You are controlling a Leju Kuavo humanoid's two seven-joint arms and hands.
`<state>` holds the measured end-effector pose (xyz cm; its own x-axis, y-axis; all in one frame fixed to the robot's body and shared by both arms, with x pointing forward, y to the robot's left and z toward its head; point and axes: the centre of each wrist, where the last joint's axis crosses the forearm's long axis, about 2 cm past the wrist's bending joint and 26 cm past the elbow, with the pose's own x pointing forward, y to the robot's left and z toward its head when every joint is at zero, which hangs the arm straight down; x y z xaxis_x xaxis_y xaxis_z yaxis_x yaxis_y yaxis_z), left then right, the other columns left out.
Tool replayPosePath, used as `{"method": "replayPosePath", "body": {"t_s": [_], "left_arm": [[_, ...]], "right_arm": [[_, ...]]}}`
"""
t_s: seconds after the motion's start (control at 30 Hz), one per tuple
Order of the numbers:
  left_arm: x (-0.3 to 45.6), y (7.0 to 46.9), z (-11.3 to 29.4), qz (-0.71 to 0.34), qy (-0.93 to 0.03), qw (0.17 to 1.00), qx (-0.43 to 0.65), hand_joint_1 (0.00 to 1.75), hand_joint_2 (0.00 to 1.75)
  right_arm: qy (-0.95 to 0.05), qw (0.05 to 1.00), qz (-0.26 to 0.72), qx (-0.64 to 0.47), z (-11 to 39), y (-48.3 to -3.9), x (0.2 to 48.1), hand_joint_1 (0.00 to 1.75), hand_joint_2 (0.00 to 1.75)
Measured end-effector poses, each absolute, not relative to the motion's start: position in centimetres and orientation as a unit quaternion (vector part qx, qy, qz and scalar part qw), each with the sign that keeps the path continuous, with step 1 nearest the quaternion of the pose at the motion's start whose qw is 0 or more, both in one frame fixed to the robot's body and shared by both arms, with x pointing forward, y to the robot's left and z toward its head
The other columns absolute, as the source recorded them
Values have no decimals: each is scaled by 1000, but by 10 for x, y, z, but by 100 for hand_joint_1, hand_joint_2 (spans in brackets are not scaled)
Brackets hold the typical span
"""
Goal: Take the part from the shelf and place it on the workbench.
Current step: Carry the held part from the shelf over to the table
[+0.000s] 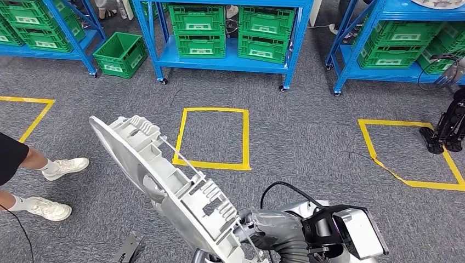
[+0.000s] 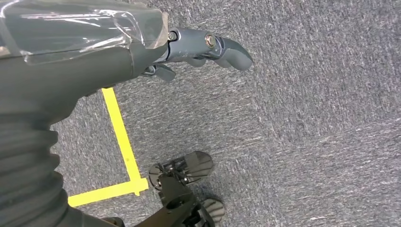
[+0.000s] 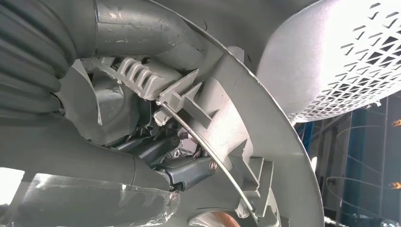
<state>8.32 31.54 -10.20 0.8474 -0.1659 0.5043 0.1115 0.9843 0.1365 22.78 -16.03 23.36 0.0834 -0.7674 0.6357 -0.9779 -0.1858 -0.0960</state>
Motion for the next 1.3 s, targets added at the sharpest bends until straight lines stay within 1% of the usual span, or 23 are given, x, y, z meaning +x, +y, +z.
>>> {"method": "replayPosePath", "body": {"t_s": [0.27,1.3], "left_arm": [[80,316,-103,-68,-265,960,52,0,175],[83,312,-102,-85,-266,959,50,0,175]], "right_arm": [[-623,162,293,707,236,-159,230,175,175],[-630,150,307,698,240,-160,230,175,175]]}}
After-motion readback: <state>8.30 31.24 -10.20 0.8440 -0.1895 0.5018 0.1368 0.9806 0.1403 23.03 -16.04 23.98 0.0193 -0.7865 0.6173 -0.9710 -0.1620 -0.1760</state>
